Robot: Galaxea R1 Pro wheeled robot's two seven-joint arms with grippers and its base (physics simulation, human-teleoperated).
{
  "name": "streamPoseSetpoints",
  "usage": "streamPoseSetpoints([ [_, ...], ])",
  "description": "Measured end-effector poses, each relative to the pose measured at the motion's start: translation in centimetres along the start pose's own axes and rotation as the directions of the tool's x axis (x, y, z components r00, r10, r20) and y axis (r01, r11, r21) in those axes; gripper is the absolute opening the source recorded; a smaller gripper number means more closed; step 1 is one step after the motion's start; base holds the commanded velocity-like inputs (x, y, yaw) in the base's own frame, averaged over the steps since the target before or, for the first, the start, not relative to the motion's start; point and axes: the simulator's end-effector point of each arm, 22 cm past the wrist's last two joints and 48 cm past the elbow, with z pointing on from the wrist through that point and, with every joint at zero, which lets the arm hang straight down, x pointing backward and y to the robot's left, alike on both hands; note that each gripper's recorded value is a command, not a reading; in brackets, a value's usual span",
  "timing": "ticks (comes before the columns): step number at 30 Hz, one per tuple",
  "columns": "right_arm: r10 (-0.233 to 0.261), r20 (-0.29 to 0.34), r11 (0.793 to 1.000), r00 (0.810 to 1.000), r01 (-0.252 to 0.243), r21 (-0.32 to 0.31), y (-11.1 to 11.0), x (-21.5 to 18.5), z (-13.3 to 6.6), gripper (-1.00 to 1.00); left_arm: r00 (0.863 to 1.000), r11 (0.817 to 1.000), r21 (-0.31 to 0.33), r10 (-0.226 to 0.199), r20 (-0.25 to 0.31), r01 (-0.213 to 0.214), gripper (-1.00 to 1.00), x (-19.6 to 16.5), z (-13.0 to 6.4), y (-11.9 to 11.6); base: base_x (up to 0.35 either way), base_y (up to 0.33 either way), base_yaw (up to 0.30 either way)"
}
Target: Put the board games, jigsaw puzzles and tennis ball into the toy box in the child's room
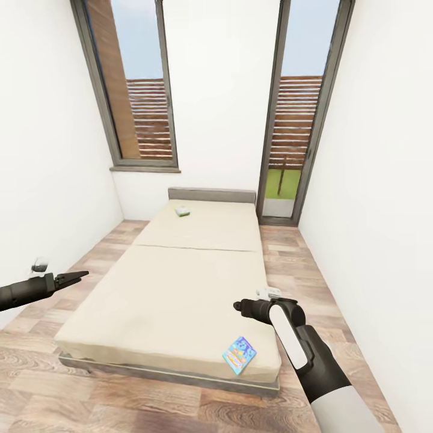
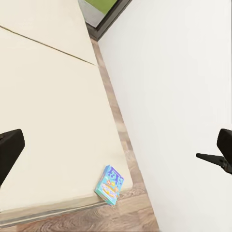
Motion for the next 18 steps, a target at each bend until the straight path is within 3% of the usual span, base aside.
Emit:
streamPoseSetpoints([
  [18,-0.007,0.022,1.0,1.0,0.007,-0.005,0.47,-0.84,-0.96,1.0,1.0,1.0,0.008,0.015,0.016,-0.015,1.0,-0.77,-0.64,-0.95,0.0,0.192,-0.174],
])
